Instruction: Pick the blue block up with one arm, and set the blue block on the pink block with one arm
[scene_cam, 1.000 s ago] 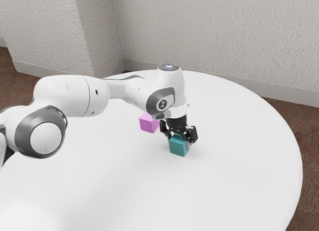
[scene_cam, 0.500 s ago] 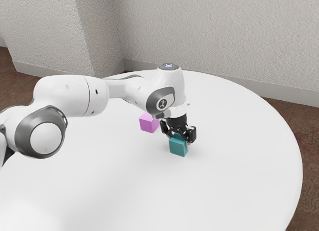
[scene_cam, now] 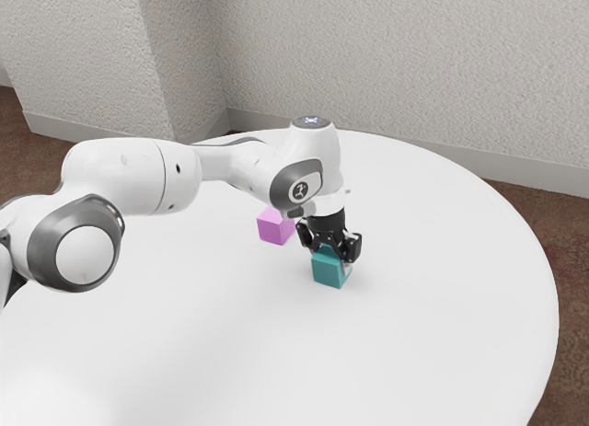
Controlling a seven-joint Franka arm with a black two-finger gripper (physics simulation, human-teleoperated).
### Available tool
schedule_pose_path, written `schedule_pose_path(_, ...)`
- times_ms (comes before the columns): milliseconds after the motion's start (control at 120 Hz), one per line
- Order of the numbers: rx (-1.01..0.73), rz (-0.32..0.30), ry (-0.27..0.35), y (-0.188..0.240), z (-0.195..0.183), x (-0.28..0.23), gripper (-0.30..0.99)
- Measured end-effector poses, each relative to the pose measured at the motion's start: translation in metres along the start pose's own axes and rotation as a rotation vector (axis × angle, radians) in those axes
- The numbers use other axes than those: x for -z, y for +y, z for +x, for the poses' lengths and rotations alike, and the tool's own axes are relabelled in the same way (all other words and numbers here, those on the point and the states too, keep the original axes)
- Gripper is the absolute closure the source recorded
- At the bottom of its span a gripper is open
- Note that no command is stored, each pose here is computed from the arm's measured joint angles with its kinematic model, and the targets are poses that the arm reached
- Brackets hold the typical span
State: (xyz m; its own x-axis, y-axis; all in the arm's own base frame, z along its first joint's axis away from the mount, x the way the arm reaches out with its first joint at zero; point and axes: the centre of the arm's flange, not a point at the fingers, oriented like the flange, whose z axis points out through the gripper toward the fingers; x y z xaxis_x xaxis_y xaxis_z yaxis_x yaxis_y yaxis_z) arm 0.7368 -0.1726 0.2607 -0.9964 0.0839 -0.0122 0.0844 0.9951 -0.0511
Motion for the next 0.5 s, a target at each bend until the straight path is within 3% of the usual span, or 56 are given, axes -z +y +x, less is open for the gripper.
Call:
schedule_pose_path(342,0.011,-0.009,-0.011,0.007,-0.003,0.011,0.30)
schedule_pose_path(500,0.020,-0.029,-0.046,0.015,-0.004,0.048,0.31)
